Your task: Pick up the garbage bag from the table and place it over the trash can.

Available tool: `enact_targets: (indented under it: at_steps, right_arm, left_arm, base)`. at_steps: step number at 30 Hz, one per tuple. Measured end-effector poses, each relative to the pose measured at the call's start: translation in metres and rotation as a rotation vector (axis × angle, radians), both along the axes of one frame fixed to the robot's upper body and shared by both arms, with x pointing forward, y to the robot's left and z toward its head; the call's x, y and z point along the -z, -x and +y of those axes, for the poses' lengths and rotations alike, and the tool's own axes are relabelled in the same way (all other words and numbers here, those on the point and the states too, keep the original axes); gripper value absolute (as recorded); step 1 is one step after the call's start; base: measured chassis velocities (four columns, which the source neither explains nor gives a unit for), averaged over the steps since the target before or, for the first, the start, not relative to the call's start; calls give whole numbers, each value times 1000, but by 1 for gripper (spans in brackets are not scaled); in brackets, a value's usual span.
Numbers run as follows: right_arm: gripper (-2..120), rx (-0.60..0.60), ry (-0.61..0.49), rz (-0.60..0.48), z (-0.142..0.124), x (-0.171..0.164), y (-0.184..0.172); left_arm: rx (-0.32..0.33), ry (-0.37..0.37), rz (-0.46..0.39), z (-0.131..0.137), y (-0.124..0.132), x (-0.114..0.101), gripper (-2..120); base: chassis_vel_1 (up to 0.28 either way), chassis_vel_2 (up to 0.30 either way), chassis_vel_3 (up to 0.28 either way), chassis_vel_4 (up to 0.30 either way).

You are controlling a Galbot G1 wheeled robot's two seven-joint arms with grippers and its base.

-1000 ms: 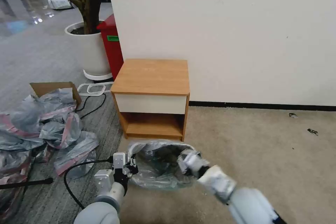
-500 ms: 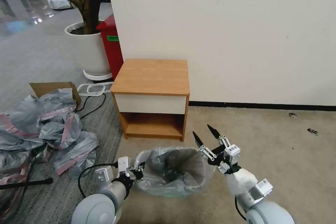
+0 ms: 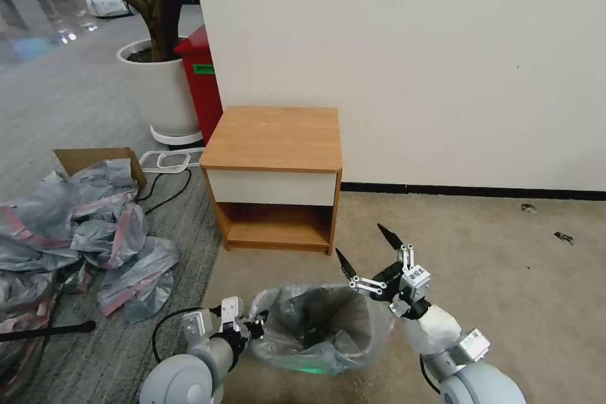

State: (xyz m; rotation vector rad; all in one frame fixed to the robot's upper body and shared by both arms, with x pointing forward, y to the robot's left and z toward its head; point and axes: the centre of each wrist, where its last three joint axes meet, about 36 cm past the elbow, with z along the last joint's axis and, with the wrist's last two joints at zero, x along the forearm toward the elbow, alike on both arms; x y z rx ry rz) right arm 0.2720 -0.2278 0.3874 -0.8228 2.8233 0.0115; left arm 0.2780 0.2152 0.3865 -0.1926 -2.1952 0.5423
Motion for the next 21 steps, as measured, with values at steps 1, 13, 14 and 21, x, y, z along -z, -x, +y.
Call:
enact_targets:
  at_steps: [1,13,14,21]
  right_arm:
    - [100,-4,0,1,0,1,0]
    - [100,-26,-7,-5,4,10,-2]
    - [100,-26,-7,-7,4,10,-3]
    - [100,-32,-10,-1,7,13,-2]
  left_arm:
    - [0,0,0,0,0,0,3]
    - [8,-10,-6,1,-1,0,43]
    - [11,-15,-9,1,-1,0,49]
    - [24,-21,-38,0,-3,-4,75]
  base:
    - [0,0,0,0]
    - [0,0,0,0]
    - [0,0,0,0]
    - [0,0,0,0]
